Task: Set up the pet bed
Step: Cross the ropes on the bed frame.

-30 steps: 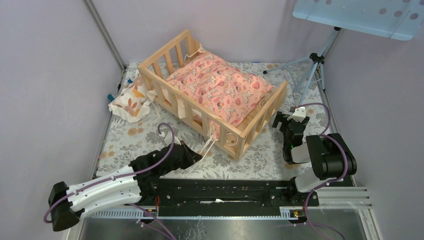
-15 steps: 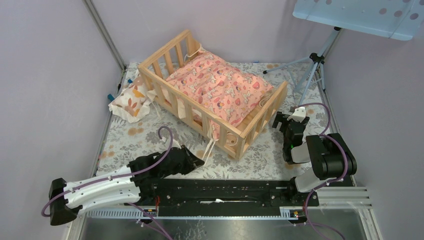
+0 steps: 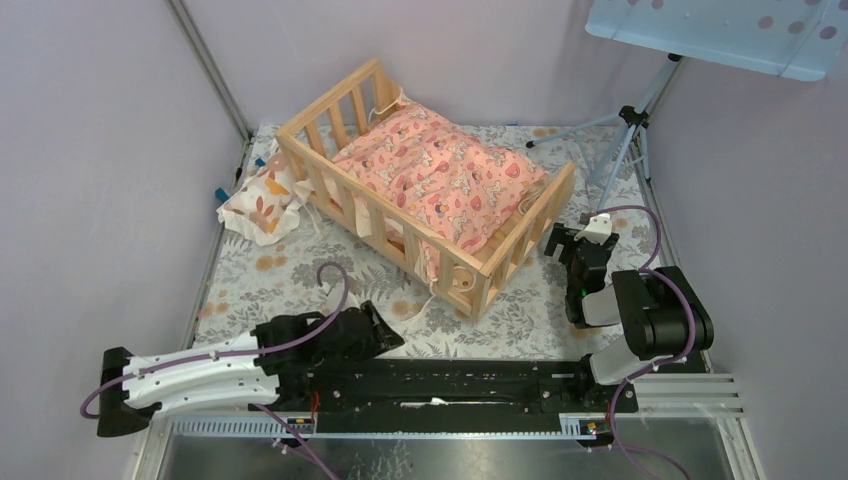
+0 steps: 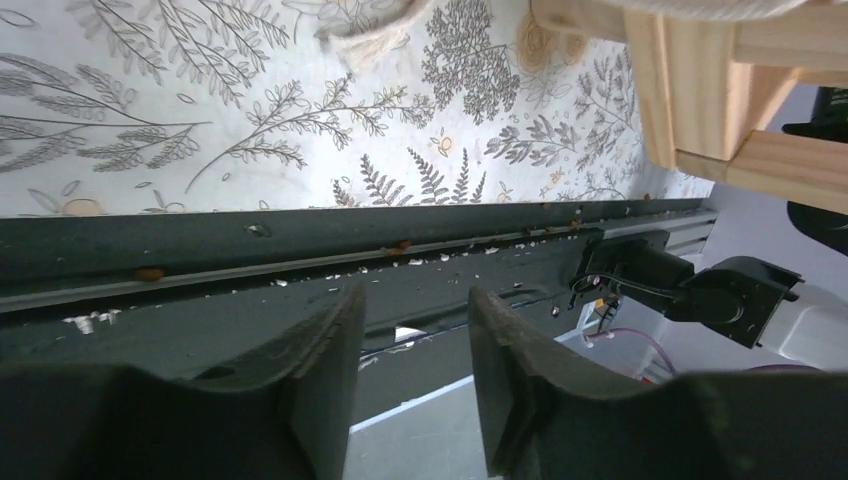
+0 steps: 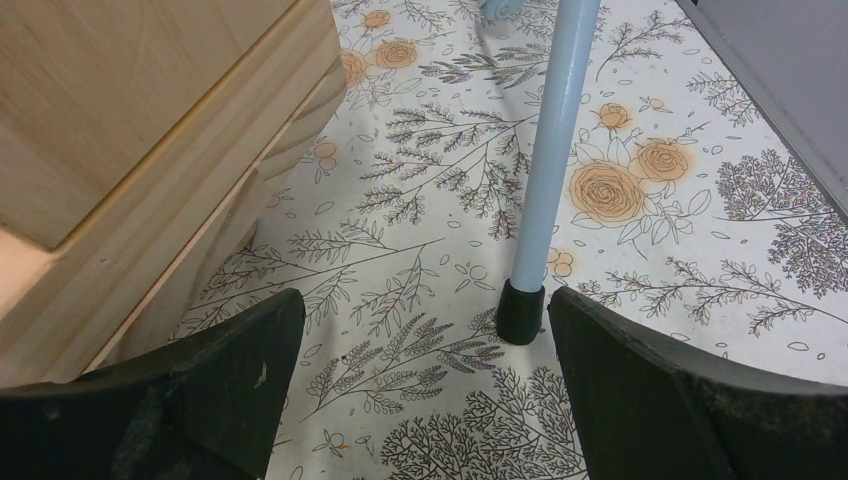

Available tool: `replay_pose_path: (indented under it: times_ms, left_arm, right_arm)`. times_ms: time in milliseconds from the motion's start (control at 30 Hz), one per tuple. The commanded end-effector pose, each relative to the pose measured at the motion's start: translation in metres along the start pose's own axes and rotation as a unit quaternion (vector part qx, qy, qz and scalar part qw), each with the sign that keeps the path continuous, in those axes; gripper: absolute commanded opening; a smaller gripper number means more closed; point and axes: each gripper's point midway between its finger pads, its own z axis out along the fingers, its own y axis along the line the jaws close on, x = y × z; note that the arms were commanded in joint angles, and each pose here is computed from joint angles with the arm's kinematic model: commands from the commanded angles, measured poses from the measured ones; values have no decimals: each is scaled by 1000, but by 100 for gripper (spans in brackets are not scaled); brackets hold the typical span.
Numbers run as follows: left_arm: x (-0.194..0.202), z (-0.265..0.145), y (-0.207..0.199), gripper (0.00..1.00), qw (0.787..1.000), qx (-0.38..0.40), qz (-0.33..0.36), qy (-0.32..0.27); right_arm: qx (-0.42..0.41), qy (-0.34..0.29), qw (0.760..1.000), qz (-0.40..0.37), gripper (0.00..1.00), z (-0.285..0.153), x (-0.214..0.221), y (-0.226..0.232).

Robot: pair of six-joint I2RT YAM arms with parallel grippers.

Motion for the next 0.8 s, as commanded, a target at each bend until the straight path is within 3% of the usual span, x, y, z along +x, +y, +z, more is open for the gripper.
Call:
replay_pose_path:
  times_ms: [0,167,367,500,600,767]
  left_arm:
    - [-41,-35,-26,48,996,26,27,-85]
    - [-109,-112,-121,53,958,92,160,-219]
    - [-162,-172,-224,66,897,77,305,-310]
    - [-198,-140,-267,66,896,80,355,-253]
    - [-225,-106,-278,65,899,78,381,-202]
    - [-227,-58,-300,65,877,70,453,-144]
  right_arm:
    - [12,-29,999,10,100,6,-18,-3]
    - [52,-54,997,32,100,-4,-33,-19]
    - [163,12,982,98,100,-20,-82,-46]
    - [170,81,972,141,100,-39,-115,-39]
    - [97,130,976,144,100,-50,-136,-12]
    - [2,161,970,181,100,-69,-164,24]
